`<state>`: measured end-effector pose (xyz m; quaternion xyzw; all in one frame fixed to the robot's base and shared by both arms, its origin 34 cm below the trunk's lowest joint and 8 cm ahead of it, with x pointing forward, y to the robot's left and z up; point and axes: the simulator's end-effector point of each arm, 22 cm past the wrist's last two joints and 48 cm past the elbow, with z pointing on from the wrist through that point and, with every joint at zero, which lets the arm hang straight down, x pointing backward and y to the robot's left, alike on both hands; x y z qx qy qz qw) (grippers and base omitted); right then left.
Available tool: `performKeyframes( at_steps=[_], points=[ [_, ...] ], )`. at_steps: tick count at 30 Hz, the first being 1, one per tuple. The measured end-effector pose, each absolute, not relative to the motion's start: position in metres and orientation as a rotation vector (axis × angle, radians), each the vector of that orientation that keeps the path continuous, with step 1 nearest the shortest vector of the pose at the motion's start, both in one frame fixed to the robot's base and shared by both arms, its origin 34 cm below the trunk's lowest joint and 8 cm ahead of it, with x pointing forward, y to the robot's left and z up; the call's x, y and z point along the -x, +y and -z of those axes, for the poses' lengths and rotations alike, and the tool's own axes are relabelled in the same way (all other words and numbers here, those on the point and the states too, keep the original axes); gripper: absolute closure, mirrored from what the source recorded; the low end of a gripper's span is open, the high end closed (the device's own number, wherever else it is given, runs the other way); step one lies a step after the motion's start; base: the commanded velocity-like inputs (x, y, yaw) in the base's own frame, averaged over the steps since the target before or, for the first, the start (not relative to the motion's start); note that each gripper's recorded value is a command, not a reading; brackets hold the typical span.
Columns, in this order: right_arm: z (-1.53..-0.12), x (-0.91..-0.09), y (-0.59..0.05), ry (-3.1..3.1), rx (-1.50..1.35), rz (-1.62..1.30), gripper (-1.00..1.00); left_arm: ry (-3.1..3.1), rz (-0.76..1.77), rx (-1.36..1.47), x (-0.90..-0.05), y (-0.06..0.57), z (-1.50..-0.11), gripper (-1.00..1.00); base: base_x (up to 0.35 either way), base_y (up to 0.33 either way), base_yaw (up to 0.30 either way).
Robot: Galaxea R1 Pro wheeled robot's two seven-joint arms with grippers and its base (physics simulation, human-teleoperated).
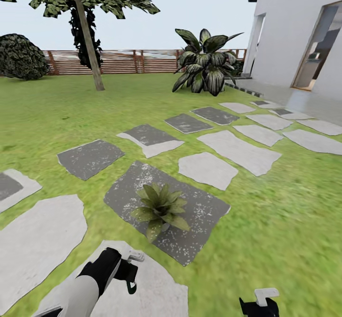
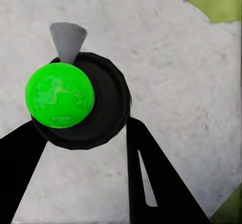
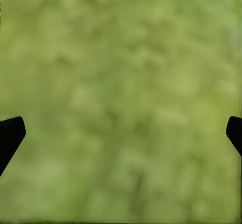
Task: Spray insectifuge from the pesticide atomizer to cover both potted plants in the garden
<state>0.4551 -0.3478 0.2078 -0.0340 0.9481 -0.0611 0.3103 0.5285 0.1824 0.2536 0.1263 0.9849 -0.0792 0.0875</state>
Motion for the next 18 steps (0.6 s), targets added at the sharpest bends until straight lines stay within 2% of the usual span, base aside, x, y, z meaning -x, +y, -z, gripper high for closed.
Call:
performKeyframes(
  at_steps=[6, 18],
  points=[
    [-0.2079, -0.4551, -0.3475, 2.503, 0.09, 0.161, -1.0, 2.931, 0.239, -0.378, -0.5287, 0.1805, -0.2539, 1.0, -0.083, -0.259, 0.247],
    [-0.2081, -0.4551, -0.3476, 2.503, 0.09, 0.161, -1.0, 2.931, 0.25, -0.382, -0.5276, 0.1754, -0.254, 1.0, 0.078, -0.275, 0.009]
  ],
)
